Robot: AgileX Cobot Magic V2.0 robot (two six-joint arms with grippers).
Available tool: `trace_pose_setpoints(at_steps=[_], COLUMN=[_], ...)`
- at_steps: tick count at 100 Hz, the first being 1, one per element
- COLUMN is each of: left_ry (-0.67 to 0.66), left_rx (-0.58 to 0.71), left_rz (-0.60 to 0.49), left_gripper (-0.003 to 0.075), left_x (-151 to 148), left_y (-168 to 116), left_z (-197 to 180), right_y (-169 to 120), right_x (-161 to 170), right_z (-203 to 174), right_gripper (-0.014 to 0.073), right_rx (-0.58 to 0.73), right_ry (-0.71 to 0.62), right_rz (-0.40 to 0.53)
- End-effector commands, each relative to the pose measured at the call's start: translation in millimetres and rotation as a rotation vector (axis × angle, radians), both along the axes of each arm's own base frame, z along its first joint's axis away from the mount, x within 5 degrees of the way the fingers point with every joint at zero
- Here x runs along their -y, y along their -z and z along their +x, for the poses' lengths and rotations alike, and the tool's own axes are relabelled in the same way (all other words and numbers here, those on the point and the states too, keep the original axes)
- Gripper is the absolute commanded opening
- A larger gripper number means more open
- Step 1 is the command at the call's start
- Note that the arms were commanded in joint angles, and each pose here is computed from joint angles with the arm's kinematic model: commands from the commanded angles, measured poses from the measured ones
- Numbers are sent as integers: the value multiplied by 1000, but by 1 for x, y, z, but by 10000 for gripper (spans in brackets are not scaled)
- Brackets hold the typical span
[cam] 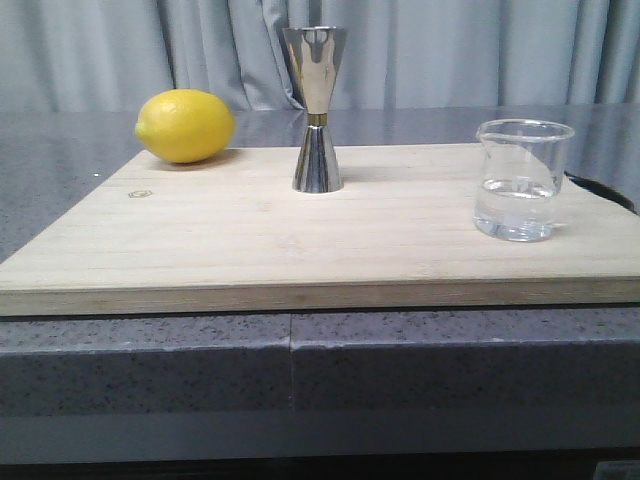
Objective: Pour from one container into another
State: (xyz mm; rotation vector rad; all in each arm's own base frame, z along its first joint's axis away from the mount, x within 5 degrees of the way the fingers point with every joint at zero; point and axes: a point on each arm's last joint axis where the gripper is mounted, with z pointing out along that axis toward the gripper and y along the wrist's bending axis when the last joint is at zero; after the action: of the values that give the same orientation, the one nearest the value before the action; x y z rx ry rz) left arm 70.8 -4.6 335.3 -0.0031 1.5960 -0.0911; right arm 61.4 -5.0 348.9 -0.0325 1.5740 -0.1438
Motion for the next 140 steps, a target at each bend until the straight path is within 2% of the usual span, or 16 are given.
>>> trace_pose_setpoints(at_steps=[1, 10, 17, 24, 32, 39, 46, 109, 117, 128, 140], left_ry=[-7, -8, -12, -19, -27, -28, -28, -23, -23, -22, -16], left_rx=[90, 95, 95, 96, 97, 97, 97, 102, 100, 95, 20], left_rz=[-15, -12, 3, 33, 65, 68, 68, 45, 45, 46, 51], left_gripper=[-21, -20, 14, 124, 325, 471, 534, 462, 477, 540, 561], left_x=[-1, -1, -1, -2, -2, -2, -2, -2, -2, -2, -1], left_y=[-17, -18, -17, -17, -17, -17, -17, -17, -17, -22, -30], left_z=[1, 1, 1, 1, 1, 1, 1, 1, 1, -1, 1], right_y=[-17, -16, -16, -16, -16, -16, -16, -16, -14, -12, -12], right_x=[-1, 0, 0, 0, 0, 0, 0, 0, 0, 0, 0], right_z=[0, 0, 0, 0, 0, 0, 0, 0, 1, 4, 9], right_gripper=[-68, -30, 68, 217, 390, 467, 478, 481, 510, 576, 600], right_rx=[85, 81, 83, 83, 81, 81, 81, 81, 67, 25, -49], right_ry=[-6, -6, -6, -6, -6, -6, -6, -6, -5, -4, -4], right_rz=[-18, -4, -4, -4, -4, -4, -4, -4, -2, 3, 20])
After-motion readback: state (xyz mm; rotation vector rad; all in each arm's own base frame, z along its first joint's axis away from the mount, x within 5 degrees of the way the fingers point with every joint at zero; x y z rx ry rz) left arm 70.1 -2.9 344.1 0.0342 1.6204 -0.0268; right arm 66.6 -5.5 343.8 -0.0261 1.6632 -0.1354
